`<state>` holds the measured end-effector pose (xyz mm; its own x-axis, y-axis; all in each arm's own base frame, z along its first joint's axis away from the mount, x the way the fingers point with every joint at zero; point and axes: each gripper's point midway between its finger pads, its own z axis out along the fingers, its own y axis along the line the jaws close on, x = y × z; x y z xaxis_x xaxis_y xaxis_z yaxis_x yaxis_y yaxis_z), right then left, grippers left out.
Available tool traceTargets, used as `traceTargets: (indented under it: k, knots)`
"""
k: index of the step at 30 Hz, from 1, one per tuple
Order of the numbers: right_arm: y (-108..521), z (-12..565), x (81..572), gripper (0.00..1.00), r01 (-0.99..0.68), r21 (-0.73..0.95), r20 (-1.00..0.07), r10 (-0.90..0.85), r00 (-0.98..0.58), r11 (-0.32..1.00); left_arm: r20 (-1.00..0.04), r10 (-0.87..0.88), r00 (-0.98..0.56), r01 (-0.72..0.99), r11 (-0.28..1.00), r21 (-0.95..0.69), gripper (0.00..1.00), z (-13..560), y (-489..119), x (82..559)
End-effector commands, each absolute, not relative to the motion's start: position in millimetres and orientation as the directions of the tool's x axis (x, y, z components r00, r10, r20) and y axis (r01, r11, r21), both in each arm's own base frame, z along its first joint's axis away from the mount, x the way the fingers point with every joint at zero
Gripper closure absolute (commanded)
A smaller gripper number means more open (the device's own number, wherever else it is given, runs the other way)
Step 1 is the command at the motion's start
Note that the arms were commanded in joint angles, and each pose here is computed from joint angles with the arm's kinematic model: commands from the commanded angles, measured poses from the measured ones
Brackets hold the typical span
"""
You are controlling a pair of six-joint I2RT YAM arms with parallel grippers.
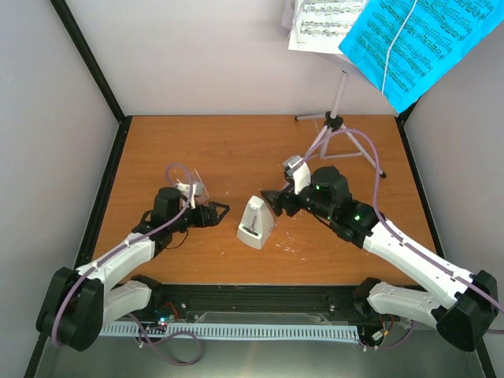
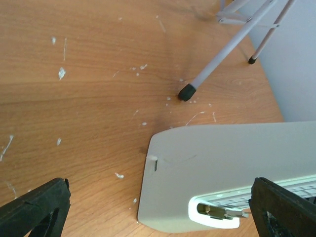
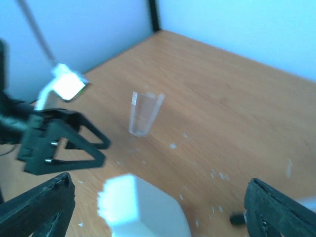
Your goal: Pack up the instrument practice props
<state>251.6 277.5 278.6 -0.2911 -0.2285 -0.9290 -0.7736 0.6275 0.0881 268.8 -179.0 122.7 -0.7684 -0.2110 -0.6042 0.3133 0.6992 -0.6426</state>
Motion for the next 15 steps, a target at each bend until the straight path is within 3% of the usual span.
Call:
traceTargets:
  k: [1, 7, 15]
  knots:
    - [234, 211, 266, 0.11, -0.518, 0.295, -0.817, -0.070, -0.572, 0.803, -0.540, -0.204, -0.817, 0.265, 0.699, -0.664, 0.01, 108, -179, 265]
    - [235, 142, 239, 0.25, -0.384, 0.516, -0.650, 0.059, -0.757, 0.765, -0.481, -0.147, -0.864, 0.264, 0.682, -0.683, 0.01, 93, -191, 268]
    - [246, 116, 243, 0.46, -0.405, 0.514, -0.636, 0.018, -0.772, 0.756, -0.433, -0.089, -0.897, 0.258, 0.689, -0.677, 0.03, 70, -199, 271]
